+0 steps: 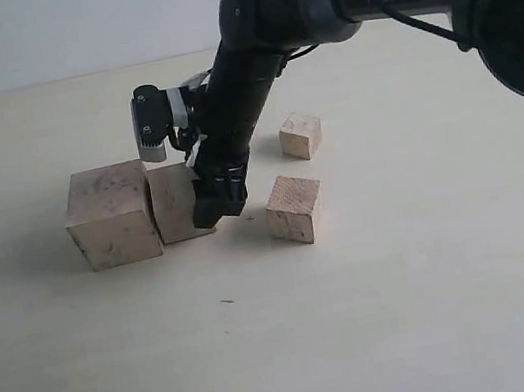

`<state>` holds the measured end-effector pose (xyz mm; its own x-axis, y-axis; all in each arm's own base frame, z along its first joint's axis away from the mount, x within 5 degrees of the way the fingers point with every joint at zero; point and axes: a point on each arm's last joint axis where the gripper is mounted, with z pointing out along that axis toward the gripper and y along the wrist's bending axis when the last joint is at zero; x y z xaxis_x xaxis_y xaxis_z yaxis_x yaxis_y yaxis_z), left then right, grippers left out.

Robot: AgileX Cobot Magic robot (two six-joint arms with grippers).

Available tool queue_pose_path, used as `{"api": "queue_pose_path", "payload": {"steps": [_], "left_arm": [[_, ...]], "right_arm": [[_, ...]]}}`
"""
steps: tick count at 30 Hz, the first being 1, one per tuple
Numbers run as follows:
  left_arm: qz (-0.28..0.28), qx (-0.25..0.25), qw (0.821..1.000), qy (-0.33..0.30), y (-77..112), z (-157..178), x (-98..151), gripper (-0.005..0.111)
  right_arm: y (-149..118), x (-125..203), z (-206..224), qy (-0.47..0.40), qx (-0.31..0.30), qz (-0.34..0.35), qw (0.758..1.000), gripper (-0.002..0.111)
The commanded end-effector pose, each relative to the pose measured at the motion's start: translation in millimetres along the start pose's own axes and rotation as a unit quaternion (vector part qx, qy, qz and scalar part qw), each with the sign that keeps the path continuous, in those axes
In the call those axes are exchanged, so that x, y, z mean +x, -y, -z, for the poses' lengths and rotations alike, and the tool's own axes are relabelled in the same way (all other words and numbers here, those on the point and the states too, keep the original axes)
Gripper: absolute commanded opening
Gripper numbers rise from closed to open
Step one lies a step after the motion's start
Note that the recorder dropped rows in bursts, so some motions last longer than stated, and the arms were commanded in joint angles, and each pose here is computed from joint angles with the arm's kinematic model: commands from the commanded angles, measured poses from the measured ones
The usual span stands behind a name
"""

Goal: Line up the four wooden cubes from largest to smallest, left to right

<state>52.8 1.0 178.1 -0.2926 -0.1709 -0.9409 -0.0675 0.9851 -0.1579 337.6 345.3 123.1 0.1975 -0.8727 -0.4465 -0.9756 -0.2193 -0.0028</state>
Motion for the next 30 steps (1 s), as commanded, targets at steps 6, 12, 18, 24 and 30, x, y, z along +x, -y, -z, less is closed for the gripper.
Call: {"api": "queue_pose_path", "payload": {"steps": [6,12,18,24,30], "left_arm": [[0.000,0.005,1.000,0.009,0.8,0,-1,0.000],[0.000,0.005,1.000,0.009,0.8,0,-1,0.000],[0.000,0.005,1.000,0.009,0.8,0,-1,0.000],[0.000,0.005,1.000,0.009,0.8,0,-1,0.000],[0.000,0.005,1.000,0.009,0.8,0,-1,0.000]], "right_arm": [[0,-4,3,0.006,0.003,0.005,1.000,0.014],[0,-4,3,0.008,0.002,0.002,1.000,0.049],[2,-7,3,0.020,0.012,-0.023,0.999,0.077],[1,-10,10,0.023,0.013,-0.037,0.999,0.080],[-5,-15,40,-0.007,0.016,-0.078,0.997,0.080]]}}
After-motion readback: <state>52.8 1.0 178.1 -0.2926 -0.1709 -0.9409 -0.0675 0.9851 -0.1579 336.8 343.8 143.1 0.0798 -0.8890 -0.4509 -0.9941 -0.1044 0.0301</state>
